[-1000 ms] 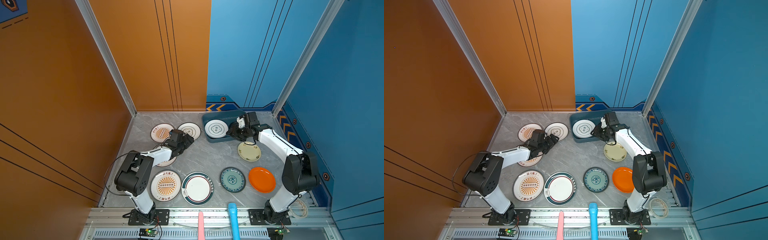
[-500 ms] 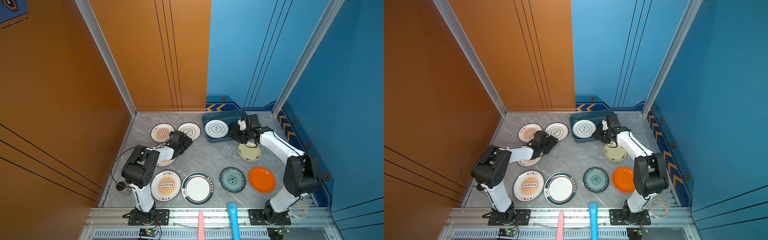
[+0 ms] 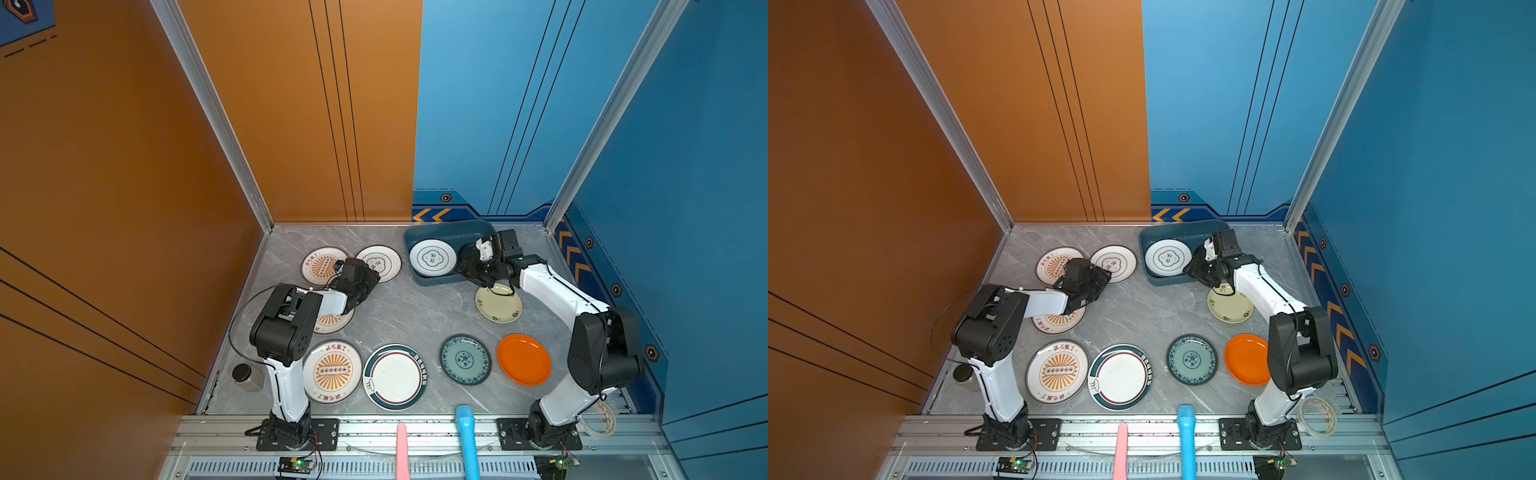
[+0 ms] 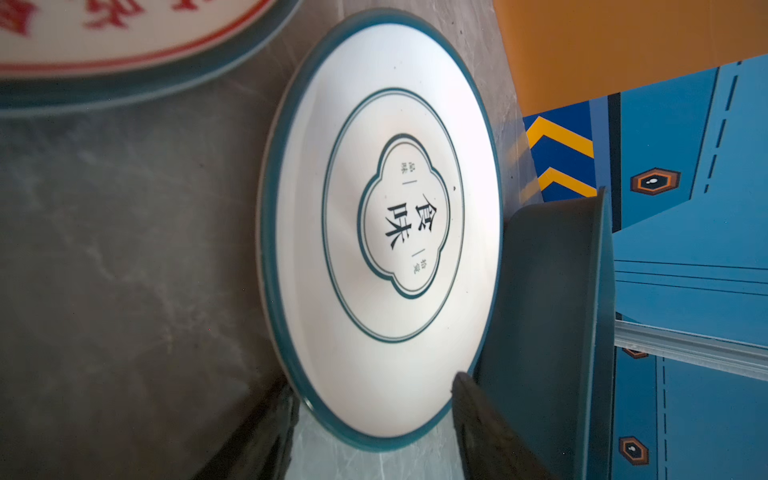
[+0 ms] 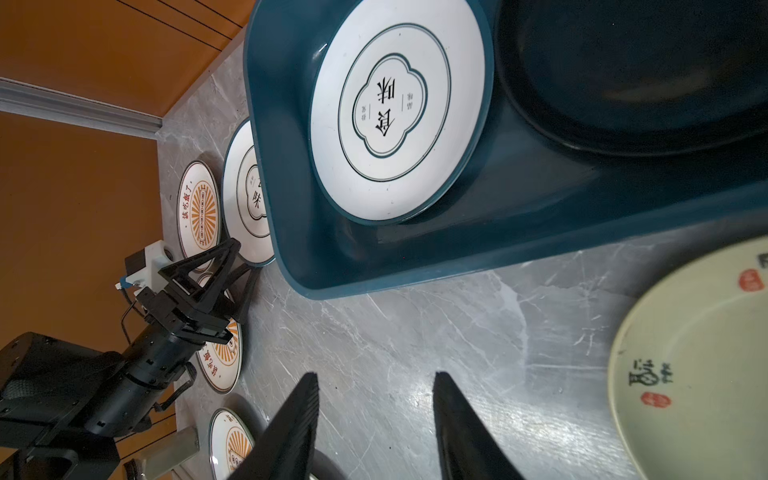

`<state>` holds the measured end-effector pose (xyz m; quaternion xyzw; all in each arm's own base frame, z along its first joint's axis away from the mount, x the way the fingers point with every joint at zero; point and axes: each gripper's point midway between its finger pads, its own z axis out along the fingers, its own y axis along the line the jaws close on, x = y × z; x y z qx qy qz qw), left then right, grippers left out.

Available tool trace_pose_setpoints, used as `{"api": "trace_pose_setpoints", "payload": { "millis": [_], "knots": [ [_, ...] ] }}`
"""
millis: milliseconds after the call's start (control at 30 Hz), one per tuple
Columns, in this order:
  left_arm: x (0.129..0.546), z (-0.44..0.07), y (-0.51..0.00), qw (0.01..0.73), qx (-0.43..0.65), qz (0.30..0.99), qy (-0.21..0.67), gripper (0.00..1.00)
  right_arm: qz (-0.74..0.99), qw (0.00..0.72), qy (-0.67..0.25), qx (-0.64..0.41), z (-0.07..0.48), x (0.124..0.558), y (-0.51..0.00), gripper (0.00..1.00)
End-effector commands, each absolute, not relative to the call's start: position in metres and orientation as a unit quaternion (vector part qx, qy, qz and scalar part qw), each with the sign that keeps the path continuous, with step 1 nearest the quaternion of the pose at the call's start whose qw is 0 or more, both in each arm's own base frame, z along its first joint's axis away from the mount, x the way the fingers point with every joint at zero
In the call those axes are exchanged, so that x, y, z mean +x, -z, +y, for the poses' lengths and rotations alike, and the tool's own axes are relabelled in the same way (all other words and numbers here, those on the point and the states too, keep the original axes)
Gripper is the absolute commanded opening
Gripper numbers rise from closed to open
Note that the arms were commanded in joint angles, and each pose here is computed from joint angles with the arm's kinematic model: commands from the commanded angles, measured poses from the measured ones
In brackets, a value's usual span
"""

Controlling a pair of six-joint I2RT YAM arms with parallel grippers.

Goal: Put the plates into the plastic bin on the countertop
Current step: 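Grasp the white green-logo plate rim with the left gripper and tilt it up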

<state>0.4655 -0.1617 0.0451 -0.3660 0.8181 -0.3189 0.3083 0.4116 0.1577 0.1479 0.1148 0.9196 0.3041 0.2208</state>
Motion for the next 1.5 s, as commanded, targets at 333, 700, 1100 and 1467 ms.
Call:
{"api": "trace_pose_setpoints", "payload": {
  "millis": [333,700,1100,1467],
  "knots": [
    [0.456,-0.139,0.005,0.283,-0.415,0.821,0.272,0.50,0.912,0.231,-0.317,0.119,0.156,0.407,-0.157,0.47],
    [0.453,-0.134,0.024,0.278,-0.441,0.805,0.284,0.41,0.913,0.229,-0.316,0.122,0.152,0.405,-0.154,0.47],
    [0.445,-0.126,0.039,0.272,-0.450,0.808,0.266,0.30,0.913,0.225,-0.317,0.123,0.152,0.404,-0.150,0.48],
    [0.442,-0.118,0.043,0.273,-0.450,0.810,0.257,0.19,0.913,0.223,-0.319,0.123,0.153,0.401,-0.148,0.48]
  ]
}}
